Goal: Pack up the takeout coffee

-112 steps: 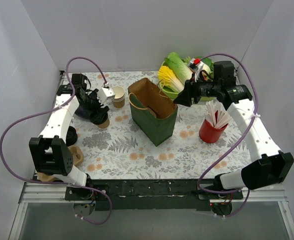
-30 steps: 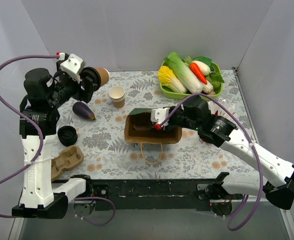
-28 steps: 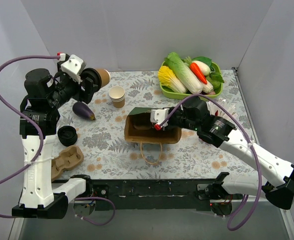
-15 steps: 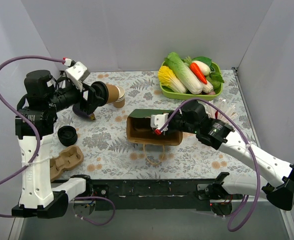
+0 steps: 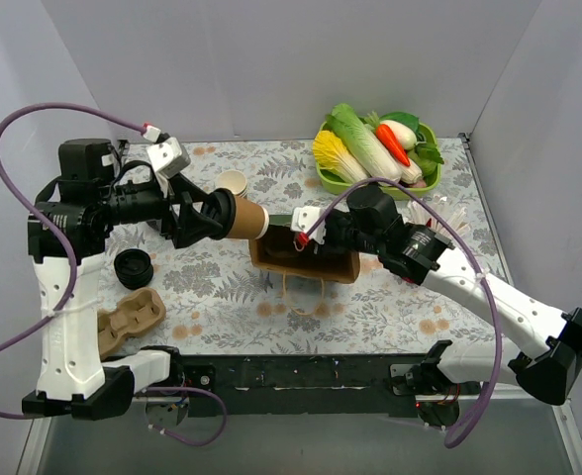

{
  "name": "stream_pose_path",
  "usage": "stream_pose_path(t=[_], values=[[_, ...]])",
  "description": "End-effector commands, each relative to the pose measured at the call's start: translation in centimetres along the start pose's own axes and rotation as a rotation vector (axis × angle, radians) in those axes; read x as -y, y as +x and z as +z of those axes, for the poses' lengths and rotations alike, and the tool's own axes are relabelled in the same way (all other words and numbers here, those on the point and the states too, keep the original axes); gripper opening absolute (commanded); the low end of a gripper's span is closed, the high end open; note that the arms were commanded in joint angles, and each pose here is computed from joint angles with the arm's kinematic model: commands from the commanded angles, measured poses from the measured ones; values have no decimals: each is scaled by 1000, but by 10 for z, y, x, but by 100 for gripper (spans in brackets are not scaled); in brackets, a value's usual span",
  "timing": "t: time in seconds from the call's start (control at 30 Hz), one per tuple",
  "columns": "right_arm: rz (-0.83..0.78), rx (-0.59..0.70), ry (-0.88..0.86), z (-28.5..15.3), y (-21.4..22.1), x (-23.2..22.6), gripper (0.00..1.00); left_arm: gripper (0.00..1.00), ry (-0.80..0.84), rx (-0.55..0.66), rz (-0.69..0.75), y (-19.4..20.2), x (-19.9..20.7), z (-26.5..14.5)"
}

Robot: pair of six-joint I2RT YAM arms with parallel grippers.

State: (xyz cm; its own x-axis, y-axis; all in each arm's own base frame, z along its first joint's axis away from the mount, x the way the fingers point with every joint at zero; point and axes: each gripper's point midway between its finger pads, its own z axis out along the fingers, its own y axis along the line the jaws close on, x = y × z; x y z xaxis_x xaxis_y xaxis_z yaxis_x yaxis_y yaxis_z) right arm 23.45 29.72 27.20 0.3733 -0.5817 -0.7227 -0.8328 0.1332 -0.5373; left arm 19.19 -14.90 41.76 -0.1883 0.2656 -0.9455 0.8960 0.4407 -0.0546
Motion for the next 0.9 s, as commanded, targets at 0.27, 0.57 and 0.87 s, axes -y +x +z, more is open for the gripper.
stream_pose_path(t=[0.27, 0.57, 0.87], values=[[228, -56, -20, -5, -3, 30, 1, 0, 29, -18, 240, 6, -28, 51], [278, -64, -6, -5, 3, 38, 1, 0, 138, -105, 410, 31, 3, 97], [306, -35, -25, -7, -2, 43, 1, 0, 97, -123, 604, 36, -8, 106]])
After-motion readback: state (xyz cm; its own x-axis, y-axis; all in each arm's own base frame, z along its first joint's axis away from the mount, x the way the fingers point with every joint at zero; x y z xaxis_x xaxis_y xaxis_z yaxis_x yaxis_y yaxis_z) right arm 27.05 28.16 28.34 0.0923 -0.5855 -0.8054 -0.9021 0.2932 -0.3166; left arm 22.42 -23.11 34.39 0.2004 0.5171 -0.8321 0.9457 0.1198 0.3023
